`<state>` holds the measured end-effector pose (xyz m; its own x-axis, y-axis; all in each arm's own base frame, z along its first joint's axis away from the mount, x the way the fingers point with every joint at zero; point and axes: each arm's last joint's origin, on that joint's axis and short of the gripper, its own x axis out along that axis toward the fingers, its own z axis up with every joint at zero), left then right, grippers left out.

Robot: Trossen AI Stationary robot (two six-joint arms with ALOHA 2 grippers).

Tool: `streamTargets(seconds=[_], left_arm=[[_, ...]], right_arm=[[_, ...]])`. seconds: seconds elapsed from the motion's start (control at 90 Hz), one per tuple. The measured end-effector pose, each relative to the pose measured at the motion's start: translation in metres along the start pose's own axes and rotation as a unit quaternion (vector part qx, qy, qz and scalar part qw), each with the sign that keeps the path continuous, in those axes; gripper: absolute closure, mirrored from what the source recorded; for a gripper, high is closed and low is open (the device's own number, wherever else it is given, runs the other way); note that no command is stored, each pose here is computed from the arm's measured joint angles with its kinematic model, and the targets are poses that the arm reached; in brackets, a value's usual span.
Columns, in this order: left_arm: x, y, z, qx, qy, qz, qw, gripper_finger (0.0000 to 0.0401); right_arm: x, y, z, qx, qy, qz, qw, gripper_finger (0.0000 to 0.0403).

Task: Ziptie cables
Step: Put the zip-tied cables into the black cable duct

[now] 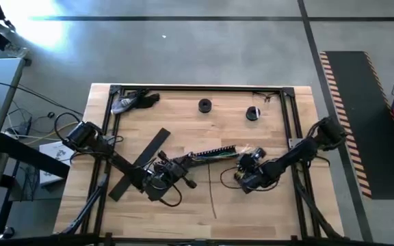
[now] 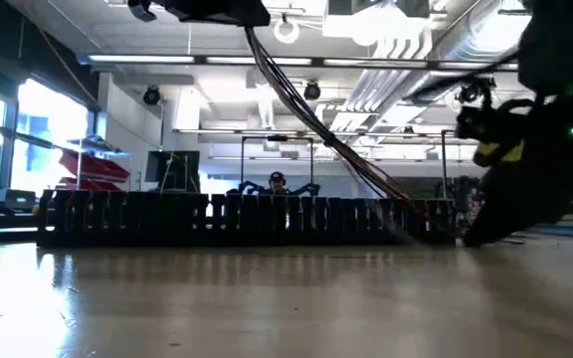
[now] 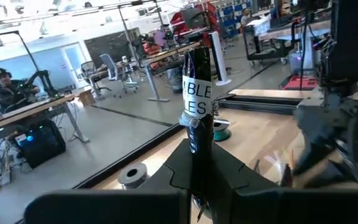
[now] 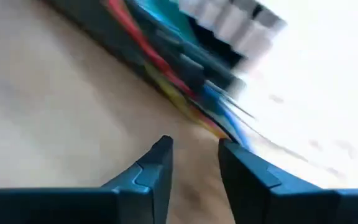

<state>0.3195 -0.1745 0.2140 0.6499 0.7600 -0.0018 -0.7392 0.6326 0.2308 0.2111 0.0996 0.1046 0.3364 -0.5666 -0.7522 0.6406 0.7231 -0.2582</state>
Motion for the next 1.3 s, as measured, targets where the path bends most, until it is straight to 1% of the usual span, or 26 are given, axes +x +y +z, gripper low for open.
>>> streamTargets(seconds=[0.067,0.222,0.356,0.467,0.6,0.667,0.722,0.789,0.889,0.956,1.067,1.178,1.3], left_arm=[[-0.002,0.0,0.0,-0.002,-0.001,-0.003,1.0,0.0396],[-0.004,0.0,0.004,-0.025,-0.004,-0.005,1.0,0.0396],[0.0,0.001,0.007,-0.042,-0.01,-0.014,0.999,0.0396],[0.007,0.001,0.009,-0.067,-0.019,-0.039,0.997,0.0396],[0.02,-0.001,0.02,-0.094,-0.036,-0.082,0.992,0.0395],[0.03,-0.002,0.026,-0.096,-0.044,-0.103,0.989,0.0395],[0.037,-0.002,0.03,-0.091,-0.048,-0.106,0.989,0.0395],[0.045,-0.001,0.035,-0.091,-0.055,-0.112,0.988,0.0395],[0.053,-0.001,0.044,-0.094,-0.067,-0.126,0.985,0.0395],[0.056,-0.001,0.049,-0.095,-0.076,-0.137,0.983,0.0395],[0.057,-0.002,0.053,-0.099,-0.082,-0.144,0.981,0.0395],[0.057,-0.002,0.054,-0.099,-0.083,-0.145,0.981,0.0395],[0.055,-0.003,0.054,-0.099,-0.084,-0.149,0.98,0.0395]], right_arm=[[-0.005,-0.007,0.0,0.001,-0.014,-0.02,1.0,0.0299],[-0.013,-0.015,0.005,0.005,-0.037,-0.031,0.999,0.0302],[-0.021,-0.021,0.01,-0.025,-0.042,-0.028,0.998,0.0302],[-0.034,-0.027,0.015,-0.037,-0.05,-0.004,0.998,0.0302],[-0.051,-0.025,0.026,-0.058,-0.086,0.065,0.993,0.0297],[-0.057,-0.02,0.034,-0.073,-0.107,0.112,0.985,0.0284],[-0.062,-0.014,0.04,-0.09,-0.134,0.14,0.977,0.0266],[-0.065,-0.006,0.046,-0.116,-0.169,0.162,0.965,0.0236],[-0.064,0.007,0.054,-0.157,-0.214,0.172,0.949,0.0186],[-0.058,0.015,0.058,-0.167,-0.238,0.161,0.943,0.0155],[-0.042,0.024,0.064,-0.148,-0.266,0.114,0.946,0.0123],[-0.029,0.026,0.069,-0.098,-0.283,0.056,0.952,0.0116],[-0.019,0.021,0.074,-0.051,-0.288,0.007,0.956,0.0127]])
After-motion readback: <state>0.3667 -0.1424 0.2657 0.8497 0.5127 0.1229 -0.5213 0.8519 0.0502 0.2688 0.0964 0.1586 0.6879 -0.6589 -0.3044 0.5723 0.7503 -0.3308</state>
